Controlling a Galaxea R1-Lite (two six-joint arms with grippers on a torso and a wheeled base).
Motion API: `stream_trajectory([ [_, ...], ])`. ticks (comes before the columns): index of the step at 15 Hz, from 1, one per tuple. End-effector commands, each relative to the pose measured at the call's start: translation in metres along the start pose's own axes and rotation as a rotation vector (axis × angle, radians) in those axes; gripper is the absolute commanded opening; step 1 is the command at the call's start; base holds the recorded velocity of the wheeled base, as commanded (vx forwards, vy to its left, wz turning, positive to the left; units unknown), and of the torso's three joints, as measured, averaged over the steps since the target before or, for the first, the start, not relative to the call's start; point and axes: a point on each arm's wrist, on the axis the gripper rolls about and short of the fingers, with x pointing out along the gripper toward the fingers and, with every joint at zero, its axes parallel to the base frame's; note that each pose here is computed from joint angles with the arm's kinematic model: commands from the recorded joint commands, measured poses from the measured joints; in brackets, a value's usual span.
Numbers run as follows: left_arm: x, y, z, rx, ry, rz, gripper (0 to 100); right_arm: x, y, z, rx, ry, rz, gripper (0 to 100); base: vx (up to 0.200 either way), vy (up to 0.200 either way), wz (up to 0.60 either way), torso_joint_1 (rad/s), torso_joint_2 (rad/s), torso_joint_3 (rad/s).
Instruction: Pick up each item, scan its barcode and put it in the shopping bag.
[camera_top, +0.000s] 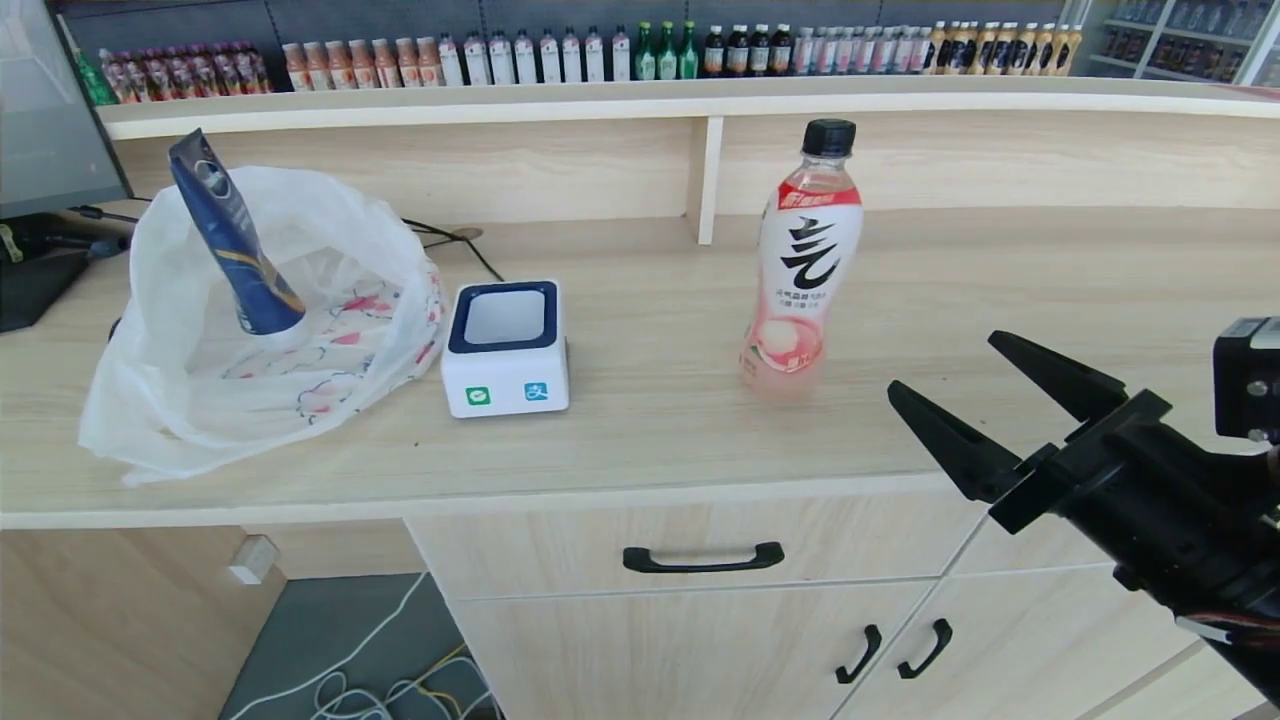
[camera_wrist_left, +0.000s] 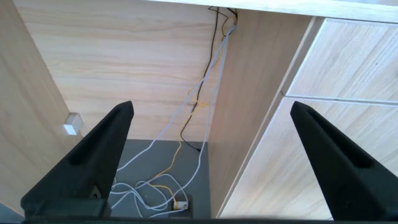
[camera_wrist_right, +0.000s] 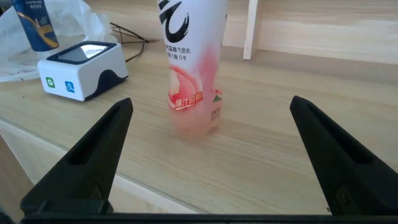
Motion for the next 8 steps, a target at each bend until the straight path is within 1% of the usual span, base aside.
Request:
stream_trajectory([
  [1, 0.0001, 0.0000, 0.0001, 0.000, 0.001, 0.001, 100, 0.0003, 0.0004, -0.0034, -0.005, 0.014, 0.002, 100, 0.000, 0.000, 0.00, 0.000, 0.00, 0.000],
  [4, 0.0000, 0.0000, 0.0000, 0.009, -0.001, 0.001, 100, 0.0003, 0.0003, -0.0061, -0.005, 0.027, 0.001, 100, 0.000, 0.000, 0.00, 0.000, 0.00, 0.000],
  [8, 0.0000, 0.0000, 0.0000, 0.009, -0.001, 0.001, 100, 0.0076, 0.0002, -0.0096, -0.020, 0.033, 0.002, 100, 0.000, 0.000, 0.00, 0.000, 0.00, 0.000],
])
